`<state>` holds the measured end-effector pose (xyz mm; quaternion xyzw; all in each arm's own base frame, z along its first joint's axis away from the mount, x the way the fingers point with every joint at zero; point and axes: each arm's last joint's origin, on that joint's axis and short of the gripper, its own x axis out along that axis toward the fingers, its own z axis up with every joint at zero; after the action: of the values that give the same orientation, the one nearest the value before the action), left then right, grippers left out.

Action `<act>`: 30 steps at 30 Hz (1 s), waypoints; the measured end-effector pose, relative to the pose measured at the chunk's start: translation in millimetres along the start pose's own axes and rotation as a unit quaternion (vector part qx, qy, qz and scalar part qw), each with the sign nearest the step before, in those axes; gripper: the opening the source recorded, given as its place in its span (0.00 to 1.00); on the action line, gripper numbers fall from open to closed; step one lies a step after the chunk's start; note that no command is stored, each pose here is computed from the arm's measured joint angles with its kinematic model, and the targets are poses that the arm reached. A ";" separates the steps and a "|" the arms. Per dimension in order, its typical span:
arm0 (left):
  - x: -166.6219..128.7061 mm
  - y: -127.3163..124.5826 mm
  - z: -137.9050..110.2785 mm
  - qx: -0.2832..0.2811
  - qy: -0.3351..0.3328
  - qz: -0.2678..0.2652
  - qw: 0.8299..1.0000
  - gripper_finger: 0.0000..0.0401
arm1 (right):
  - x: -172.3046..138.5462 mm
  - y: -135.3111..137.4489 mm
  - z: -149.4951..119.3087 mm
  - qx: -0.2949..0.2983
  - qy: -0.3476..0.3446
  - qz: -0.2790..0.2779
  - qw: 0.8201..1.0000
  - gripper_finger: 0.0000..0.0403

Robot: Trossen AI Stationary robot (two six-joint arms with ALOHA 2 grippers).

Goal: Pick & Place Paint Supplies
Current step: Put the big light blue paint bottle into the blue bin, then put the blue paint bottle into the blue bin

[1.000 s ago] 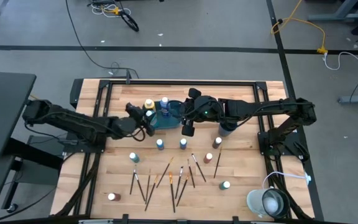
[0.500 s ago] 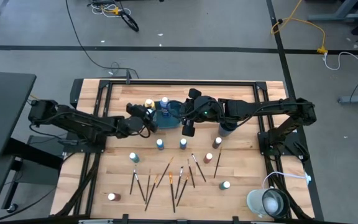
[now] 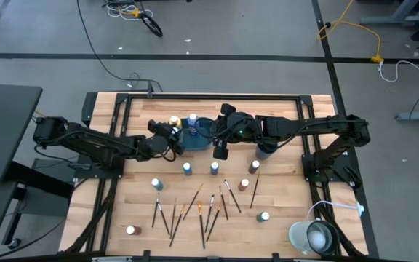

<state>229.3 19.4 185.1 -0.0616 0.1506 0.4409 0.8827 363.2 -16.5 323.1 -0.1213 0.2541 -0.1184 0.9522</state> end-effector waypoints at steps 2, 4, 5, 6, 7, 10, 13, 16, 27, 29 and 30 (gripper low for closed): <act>-0.2 0.2 0.2 0.000 0.000 0.001 1.000 0.46 | 0.0 0.0 0.0 0.000 0.000 0.000 1.000 0.48; -1.1 0.9 1.1 0.007 -0.001 -0.002 1.000 0.49 | 0.0 0.0 -0.2 0.000 0.001 0.000 1.000 0.48; -2.3 1.4 2.0 0.014 -0.001 -0.005 1.000 0.51 | 0.0 0.1 -0.4 0.001 0.002 0.001 1.000 0.48; -3.6 1.8 3.5 0.015 -0.004 -0.006 1.000 0.53 | 0.0 0.3 -0.8 0.005 0.004 0.003 1.000 0.48; -5.2 2.3 5.6 0.013 -0.008 -0.009 1.000 0.54 | 0.0 0.5 -1.3 0.008 0.006 0.008 1.000 0.48; -11.8 5.7 14.1 0.000 -0.024 -0.015 1.000 0.57 | -0.1 2.7 -3.6 0.008 0.014 0.037 0.999 0.48; -19.4 9.7 22.5 -0.002 -0.040 -0.023 0.999 0.58 | -0.5 5.1 -5.2 0.011 0.019 0.071 0.997 0.48; -28.1 13.7 31.6 -0.001 -0.059 -0.034 0.998 0.58 | -1.3 8.3 -8.1 0.017 0.031 0.107 0.994 0.48; -40.5 19.4 43.0 0.011 -0.079 -0.081 0.993 0.56 | 7.7 37.5 -51.0 0.016 0.082 0.162 0.983 0.48; -40.4 19.4 42.9 0.011 -0.079 -0.081 0.994 0.56 | 12.6 42.1 -65.7 0.025 0.080 0.163 0.983 0.48; -40.3 19.4 42.9 0.011 -0.079 -0.081 0.994 0.56 | 14.8 43.7 -71.2 0.028 0.073 0.162 0.984 0.48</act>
<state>200.1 10.9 239.1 -0.0292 0.0798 0.3697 0.9253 346.4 8.2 243.7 -0.0431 0.3356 0.0220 0.9408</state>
